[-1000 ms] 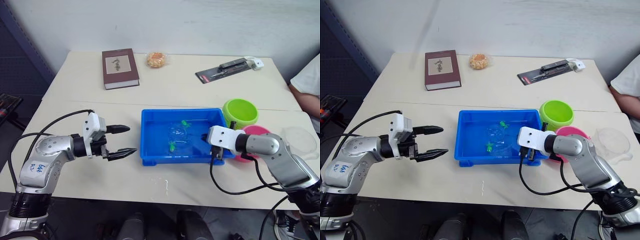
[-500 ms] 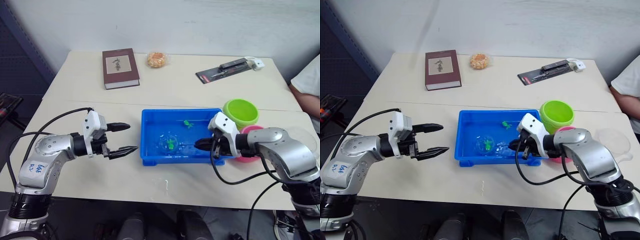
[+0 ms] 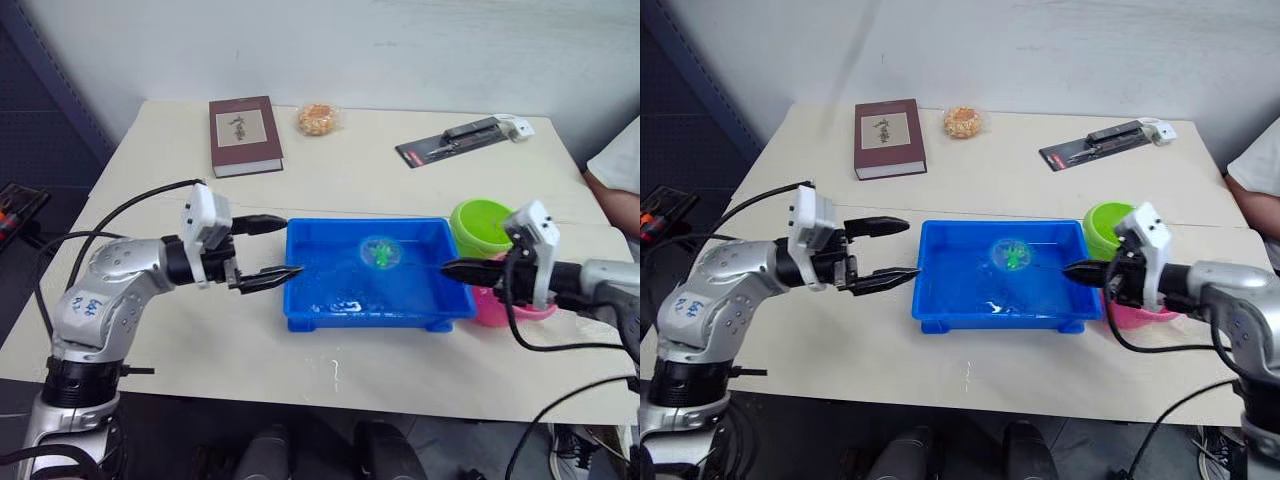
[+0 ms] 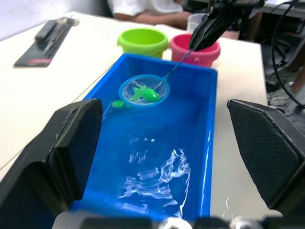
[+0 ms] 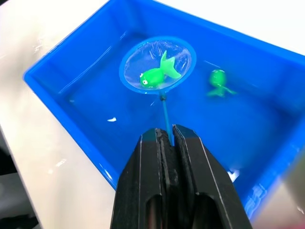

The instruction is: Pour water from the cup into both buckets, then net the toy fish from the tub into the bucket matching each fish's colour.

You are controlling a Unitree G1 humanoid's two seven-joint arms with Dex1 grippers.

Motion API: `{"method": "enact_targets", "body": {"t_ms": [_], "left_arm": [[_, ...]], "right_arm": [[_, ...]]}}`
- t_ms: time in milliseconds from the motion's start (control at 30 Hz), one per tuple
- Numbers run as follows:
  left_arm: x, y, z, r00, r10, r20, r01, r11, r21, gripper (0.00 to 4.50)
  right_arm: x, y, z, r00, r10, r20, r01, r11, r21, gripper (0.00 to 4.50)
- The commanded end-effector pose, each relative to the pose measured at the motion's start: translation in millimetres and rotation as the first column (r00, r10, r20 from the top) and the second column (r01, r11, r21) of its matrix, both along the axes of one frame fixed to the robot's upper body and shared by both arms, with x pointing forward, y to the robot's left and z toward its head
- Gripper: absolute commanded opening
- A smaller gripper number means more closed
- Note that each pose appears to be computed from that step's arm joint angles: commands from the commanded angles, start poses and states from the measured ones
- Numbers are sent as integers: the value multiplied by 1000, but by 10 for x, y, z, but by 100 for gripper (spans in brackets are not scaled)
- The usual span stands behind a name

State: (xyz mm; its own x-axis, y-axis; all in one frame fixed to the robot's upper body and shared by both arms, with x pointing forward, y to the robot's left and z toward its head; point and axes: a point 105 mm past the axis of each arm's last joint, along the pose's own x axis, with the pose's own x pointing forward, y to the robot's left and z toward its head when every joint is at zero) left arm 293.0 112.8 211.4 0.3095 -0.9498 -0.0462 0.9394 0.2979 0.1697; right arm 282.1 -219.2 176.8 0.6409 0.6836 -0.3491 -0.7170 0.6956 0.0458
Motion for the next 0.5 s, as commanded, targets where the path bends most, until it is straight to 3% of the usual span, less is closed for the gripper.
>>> {"method": "enact_targets", "body": {"t_ms": [33, 233, 500], "left_arm": [[55, -37, 85, 1000, 3, -13, -3, 999, -51, 449], [146, -51, 59, 1000, -12, -5, 12, 999, -38, 449], [172, -105, 43, 999, -31, 9, 31, 999, -44, 449]], "right_arm": [[-99, -150, 183, 994, -21, 111, 26, 999, -44, 0], [-202, -415, 493, 970, -124, 207, 133, 991, -32, 0], [-50, -944, 645, 871, -316, 376, 386, 914, -125, 0]]}}
